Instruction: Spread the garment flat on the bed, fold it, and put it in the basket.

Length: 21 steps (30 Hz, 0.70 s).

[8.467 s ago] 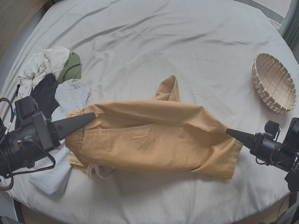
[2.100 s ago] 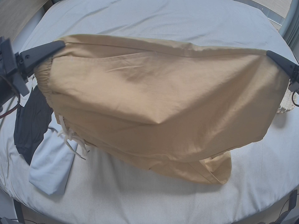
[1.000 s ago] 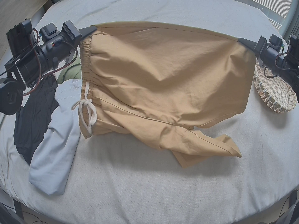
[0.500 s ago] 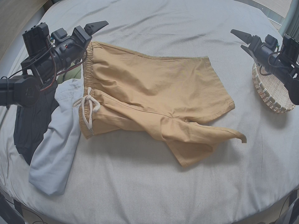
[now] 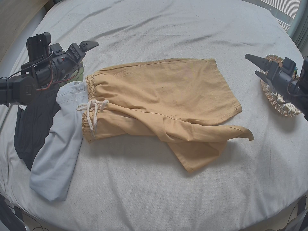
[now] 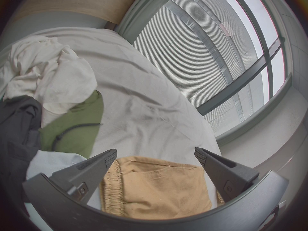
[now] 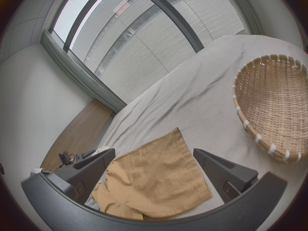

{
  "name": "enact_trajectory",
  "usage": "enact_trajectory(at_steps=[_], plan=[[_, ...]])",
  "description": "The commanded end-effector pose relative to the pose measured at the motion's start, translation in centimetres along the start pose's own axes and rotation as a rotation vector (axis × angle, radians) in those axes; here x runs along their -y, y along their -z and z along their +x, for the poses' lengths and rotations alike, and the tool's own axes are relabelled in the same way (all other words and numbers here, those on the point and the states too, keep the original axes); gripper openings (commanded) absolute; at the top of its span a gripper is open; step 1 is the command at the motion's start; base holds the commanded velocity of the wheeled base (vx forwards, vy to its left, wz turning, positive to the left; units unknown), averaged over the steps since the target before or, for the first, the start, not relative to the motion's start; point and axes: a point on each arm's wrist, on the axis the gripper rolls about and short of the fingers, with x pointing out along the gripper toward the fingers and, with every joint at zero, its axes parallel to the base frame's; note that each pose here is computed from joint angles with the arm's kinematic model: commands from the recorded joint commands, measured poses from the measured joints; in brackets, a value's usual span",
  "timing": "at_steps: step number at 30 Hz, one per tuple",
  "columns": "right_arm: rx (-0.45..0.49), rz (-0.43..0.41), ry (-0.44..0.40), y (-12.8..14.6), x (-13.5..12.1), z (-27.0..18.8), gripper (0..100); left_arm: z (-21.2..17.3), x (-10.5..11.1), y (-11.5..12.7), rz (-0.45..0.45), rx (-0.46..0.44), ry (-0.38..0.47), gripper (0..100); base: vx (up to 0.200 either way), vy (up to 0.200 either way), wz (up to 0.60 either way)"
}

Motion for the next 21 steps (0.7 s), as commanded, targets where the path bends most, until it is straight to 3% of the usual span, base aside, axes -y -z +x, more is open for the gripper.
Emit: enact_trajectory(at_steps=[1, 7, 10, 11, 12, 13, 21], plan=[[-0.017, -0.014, -0.007, 1.5, -0.7, -3.2, 100, -2.5, 0.3, -1.6, 0.014, 0.052, -0.014, 100, 0.000, 0.000, 0.00], [-0.138, -0.057, -0.060, 4.2, -0.2, -5.8, 100, -7.0, 1.8, -0.9, 0.039, 0.027, 0.017, 100, 0.000, 0.000, 0.00], [-0.194, -0.118, -0.066, 5.8, 0.4, -7.0, 100, -10.8, 1.3, 1.8, 0.034, -0.082, 0.045, 100, 0.000, 0.000, 0.00], [-0.194, -0.118, -0.066, 5.8, 0.4, -7.0, 100, -10.8, 1.3, 1.8, 0.034, -0.082, 0.045, 100, 0.000, 0.000, 0.00], [-0.229, -0.154, -0.068, 6.7, 0.8, -7.4, 100, -13.0, 0.5, 3.9, 0.021, -0.156, 0.076, 100, 0.000, 0.000, 0.00], [-0.240, -0.168, -0.070, 7.0, 0.9, -7.6, 100, -13.7, 0.1, 4.6, 0.016, -0.175, 0.090, 100, 0.000, 0.000, 0.00], [-0.316, -0.291, -0.080, 8.8, 2.1, -8.1, 100, -16.1, -2.1, 8.4, 0.036, -0.155, 0.173, 100, 0.000, 0.000, 0.00]])
